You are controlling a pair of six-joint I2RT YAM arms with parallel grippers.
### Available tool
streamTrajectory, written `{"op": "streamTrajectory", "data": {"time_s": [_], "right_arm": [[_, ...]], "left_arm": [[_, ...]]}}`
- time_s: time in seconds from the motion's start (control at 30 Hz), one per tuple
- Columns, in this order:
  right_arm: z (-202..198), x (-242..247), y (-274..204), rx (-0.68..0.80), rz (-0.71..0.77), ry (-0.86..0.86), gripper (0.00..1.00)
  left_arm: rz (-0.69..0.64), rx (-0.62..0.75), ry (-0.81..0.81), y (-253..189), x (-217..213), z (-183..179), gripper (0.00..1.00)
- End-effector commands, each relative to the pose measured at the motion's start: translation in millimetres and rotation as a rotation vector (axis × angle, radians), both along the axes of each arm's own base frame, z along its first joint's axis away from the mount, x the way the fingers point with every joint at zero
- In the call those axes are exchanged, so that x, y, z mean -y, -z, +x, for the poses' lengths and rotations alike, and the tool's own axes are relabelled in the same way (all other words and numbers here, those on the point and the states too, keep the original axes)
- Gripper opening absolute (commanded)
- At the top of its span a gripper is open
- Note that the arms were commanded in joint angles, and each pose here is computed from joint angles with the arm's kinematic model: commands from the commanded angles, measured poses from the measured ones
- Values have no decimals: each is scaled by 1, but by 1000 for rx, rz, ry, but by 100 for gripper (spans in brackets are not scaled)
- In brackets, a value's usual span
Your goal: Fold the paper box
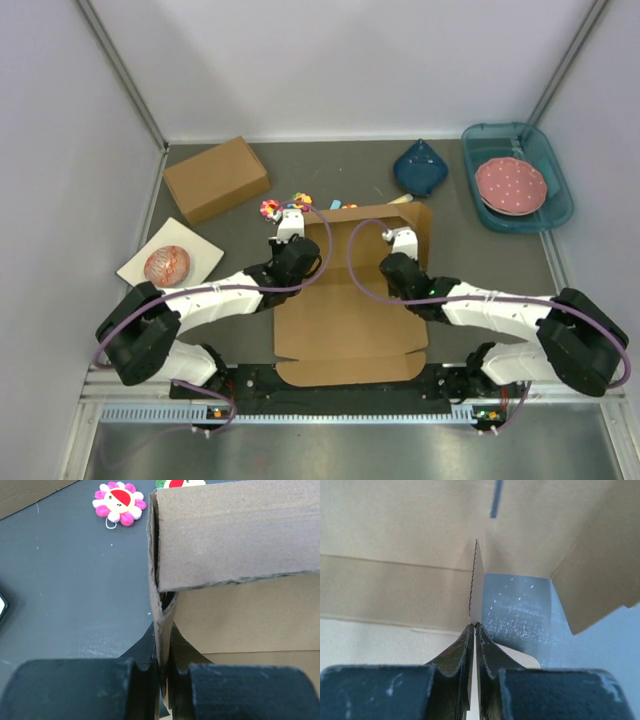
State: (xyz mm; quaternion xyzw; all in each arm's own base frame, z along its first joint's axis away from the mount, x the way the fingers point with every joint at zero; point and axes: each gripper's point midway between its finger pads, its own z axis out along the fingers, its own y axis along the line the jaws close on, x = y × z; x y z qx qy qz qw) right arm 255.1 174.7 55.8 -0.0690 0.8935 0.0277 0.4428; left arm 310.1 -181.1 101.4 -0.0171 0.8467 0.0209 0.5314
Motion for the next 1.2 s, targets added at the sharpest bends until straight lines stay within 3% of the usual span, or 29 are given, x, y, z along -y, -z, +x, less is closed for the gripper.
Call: {"op": "streamTrajectory", "data": {"time_s": [0.0,0.1,0.2,0.27,0.33,0.43,0.6,0.8,1.03,1.17], "right_arm": [[8,-19,-14,91,-126,-79,3],[1,-32,-9,107,-226,-142,3],[-5,-38,-3,104,-308,-173,9],[-6,-38,-6,99,-323,-171,23],[-6,-35,-21,128,-286,-150,39],[-7,-32,-64,193,-186,-125,52],[-9,-13,-133,327,-68,-77,59],[14,47,-158,397,45,173,57],[36,49,-166,401,178,236,56],[46,38,-178,401,291,216,42]], "left_arm": [[125,-95,14,31,-18,-14,0],[128,-92,12,31,-19,-14,0],[127,-90,7,32,-21,-15,0],[124,-90,9,32,-21,-16,0],[125,-88,7,32,-22,-16,0],[125,-86,6,32,-23,-16,0],[124,-81,1,31,-24,-17,0],[111,-88,17,33,-23,-20,0],[101,-93,35,33,-23,-22,0],[82,-70,45,30,-21,-22,0]]}}
